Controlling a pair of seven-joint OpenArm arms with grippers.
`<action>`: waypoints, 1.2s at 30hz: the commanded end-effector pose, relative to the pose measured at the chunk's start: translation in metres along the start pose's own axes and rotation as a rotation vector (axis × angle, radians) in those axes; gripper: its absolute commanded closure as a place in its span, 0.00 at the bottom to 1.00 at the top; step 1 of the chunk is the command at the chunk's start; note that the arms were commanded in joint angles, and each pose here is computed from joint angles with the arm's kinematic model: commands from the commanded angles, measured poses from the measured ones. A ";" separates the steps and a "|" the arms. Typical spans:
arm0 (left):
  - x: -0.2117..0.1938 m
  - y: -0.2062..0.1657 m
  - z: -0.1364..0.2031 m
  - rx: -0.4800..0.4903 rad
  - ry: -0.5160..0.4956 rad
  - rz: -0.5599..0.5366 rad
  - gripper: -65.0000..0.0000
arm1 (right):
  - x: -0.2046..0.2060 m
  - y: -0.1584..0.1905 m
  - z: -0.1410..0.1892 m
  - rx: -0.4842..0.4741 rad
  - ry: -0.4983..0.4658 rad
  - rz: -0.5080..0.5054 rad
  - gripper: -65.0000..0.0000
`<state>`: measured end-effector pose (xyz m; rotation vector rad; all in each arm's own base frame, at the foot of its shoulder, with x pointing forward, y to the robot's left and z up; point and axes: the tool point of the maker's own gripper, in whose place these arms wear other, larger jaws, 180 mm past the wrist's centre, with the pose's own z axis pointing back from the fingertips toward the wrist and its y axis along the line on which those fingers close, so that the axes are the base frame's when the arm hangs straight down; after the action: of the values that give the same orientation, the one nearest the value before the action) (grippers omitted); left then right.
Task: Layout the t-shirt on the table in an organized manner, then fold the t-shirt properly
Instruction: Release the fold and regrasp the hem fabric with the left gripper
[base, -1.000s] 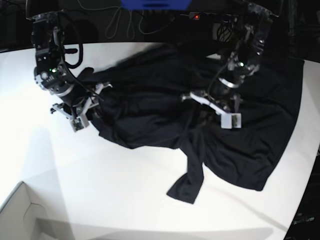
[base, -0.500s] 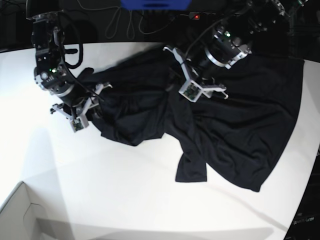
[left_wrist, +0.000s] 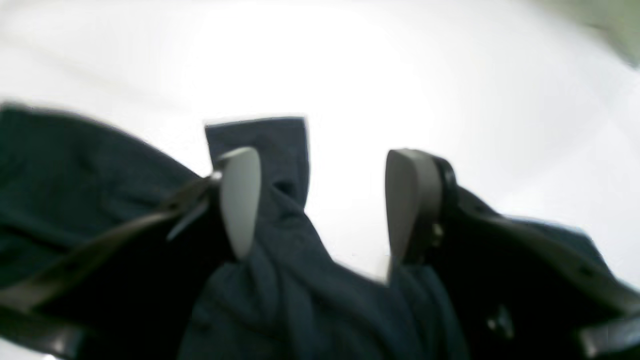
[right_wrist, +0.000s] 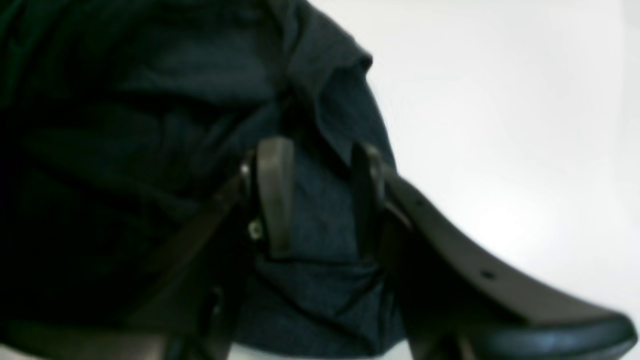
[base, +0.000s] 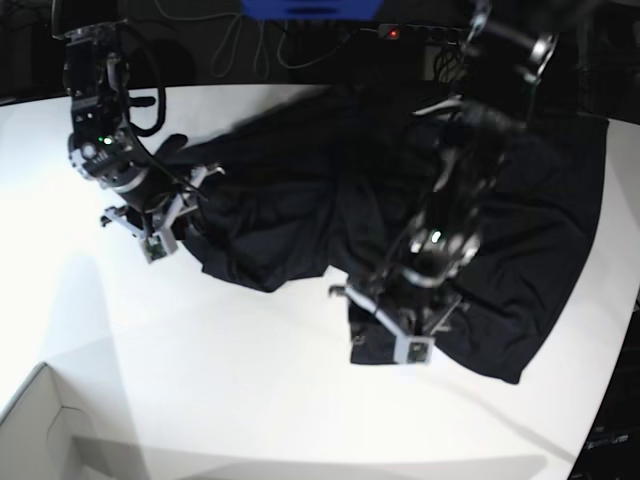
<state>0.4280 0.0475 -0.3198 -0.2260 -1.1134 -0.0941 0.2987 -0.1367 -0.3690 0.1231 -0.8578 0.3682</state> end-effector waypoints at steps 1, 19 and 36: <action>0.023 0.000 -0.014 0.011 -0.044 0.025 0.41 | 0.014 -0.002 0.002 0.000 -0.045 0.007 0.69; -0.018 0.098 -0.089 0.342 0.110 0.033 0.41 | 0.013 -0.003 0.003 -0.001 -0.044 0.007 0.69; 0.009 0.074 -0.097 0.232 0.000 -0.030 0.41 | 0.010 -0.001 0.002 0.002 -0.037 0.004 0.69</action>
<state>0.5164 0.1001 -0.3859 0.0029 -1.0520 0.0198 0.2963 -0.1356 -0.3709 0.1284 -0.8505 0.3646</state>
